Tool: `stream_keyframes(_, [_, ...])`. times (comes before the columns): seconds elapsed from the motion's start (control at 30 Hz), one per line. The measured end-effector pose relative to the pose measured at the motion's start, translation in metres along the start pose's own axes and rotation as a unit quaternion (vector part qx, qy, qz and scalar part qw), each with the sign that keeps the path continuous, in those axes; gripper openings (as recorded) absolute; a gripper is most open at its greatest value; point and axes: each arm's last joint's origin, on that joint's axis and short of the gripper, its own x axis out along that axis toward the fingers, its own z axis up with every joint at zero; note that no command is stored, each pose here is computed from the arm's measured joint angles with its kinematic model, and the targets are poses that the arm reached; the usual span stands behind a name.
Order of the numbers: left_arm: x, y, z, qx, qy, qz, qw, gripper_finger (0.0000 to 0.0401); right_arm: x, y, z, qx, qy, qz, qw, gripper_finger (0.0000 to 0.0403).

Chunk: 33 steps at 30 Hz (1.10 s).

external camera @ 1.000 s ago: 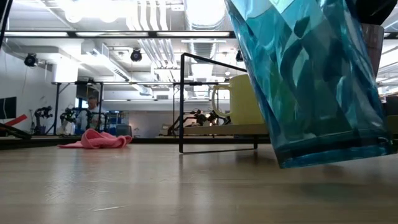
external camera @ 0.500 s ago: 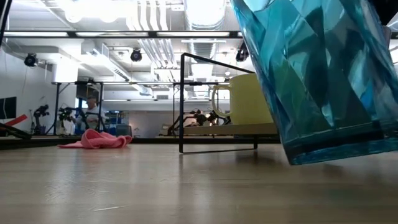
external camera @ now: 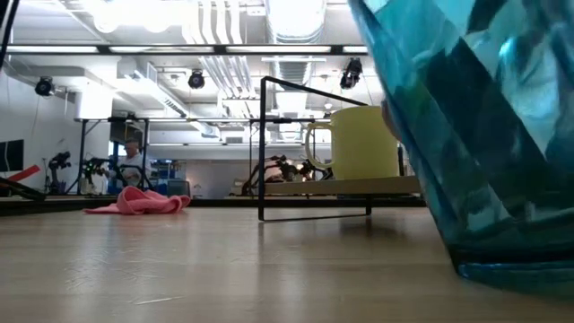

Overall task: Stack small to large cups/mugs on shelf
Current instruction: Put the blue glass on the shelf

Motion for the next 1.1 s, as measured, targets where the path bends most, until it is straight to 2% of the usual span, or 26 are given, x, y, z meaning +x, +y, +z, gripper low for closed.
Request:
stream_keyframes(0.83, [0.0046, -0.0035, 0.0057, 0.0, -0.019, -0.004, 1.0, 0.0001, 0.0014, 0.0022, -0.0101, 0.006, -0.002, -0.022, 1.0, 0.0008])
stream_keyframes(1.1, [0.0049, -0.002, 0.0063, 0.0, -0.024, -0.001, 1.0, 0.0036, 0.0021, 0.0011, -0.0096, 0.006, -0.011, -0.032, 0.999, 0.0008])
